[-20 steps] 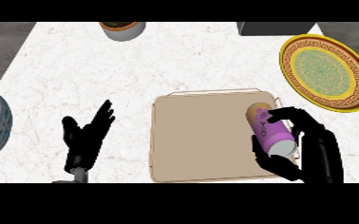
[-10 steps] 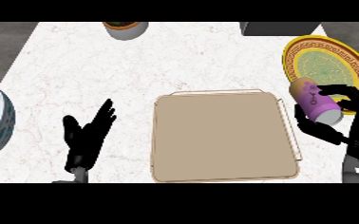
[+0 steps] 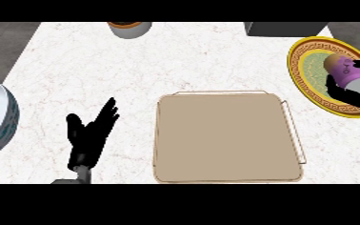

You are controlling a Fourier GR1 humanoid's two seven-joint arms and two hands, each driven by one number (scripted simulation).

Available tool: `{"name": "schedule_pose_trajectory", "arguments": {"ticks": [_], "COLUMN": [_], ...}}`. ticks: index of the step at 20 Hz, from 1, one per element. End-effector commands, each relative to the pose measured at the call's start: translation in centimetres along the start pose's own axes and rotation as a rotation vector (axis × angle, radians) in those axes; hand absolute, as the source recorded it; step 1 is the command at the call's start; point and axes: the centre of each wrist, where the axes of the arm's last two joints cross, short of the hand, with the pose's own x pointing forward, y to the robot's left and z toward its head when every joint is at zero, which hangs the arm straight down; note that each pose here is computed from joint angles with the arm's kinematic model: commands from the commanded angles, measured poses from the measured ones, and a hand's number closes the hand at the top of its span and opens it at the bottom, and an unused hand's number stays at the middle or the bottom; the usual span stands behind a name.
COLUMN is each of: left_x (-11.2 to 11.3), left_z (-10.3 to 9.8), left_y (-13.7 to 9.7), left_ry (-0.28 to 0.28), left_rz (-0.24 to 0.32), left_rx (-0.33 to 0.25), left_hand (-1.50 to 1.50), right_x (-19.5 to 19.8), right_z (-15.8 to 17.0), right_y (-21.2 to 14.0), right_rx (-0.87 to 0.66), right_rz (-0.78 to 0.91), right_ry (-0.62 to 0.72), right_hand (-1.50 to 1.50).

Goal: Pick the can from the tray and place it in the plate

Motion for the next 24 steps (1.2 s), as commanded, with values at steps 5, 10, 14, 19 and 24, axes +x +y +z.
{"name": "schedule_pose_trajectory", "arguments": {"ticks": [5,10,14,19,24], "left_x": [-0.5,1.1,1.9,0.4,0.6], "left_z": [-1.0,-1.0,-1.2,-0.8,-0.8], "left_y": [1.2,-0.8,-1.3,-0.8,-0.6], "left_ry": [0.013,-0.017,-0.042,-0.019,-0.028], "left_rz": [0.007,-0.021,-0.032,-0.019,-0.024], "left_rx": [-0.022,-0.038,-0.060,-0.065,-0.051], "left_hand": [0.00,0.00,0.00,0.00,0.00], "right_x": [-3.4,-4.6,-4.9,-5.7,-4.9], "right_z": [-5.1,-5.6,-5.0,-4.0,-4.2], "right_y": [-3.0,-4.1,-3.0,-2.6,-1.3], "right_rx": [-0.048,0.030,0.235,0.311,0.220], "right_rz": [-0.004,0.110,0.253,0.110,-0.110], "right_ry": [0.007,0.175,0.211,0.184,0.117], "right_hand": [1.50,1.50,-1.50,-1.50,-1.50]}}
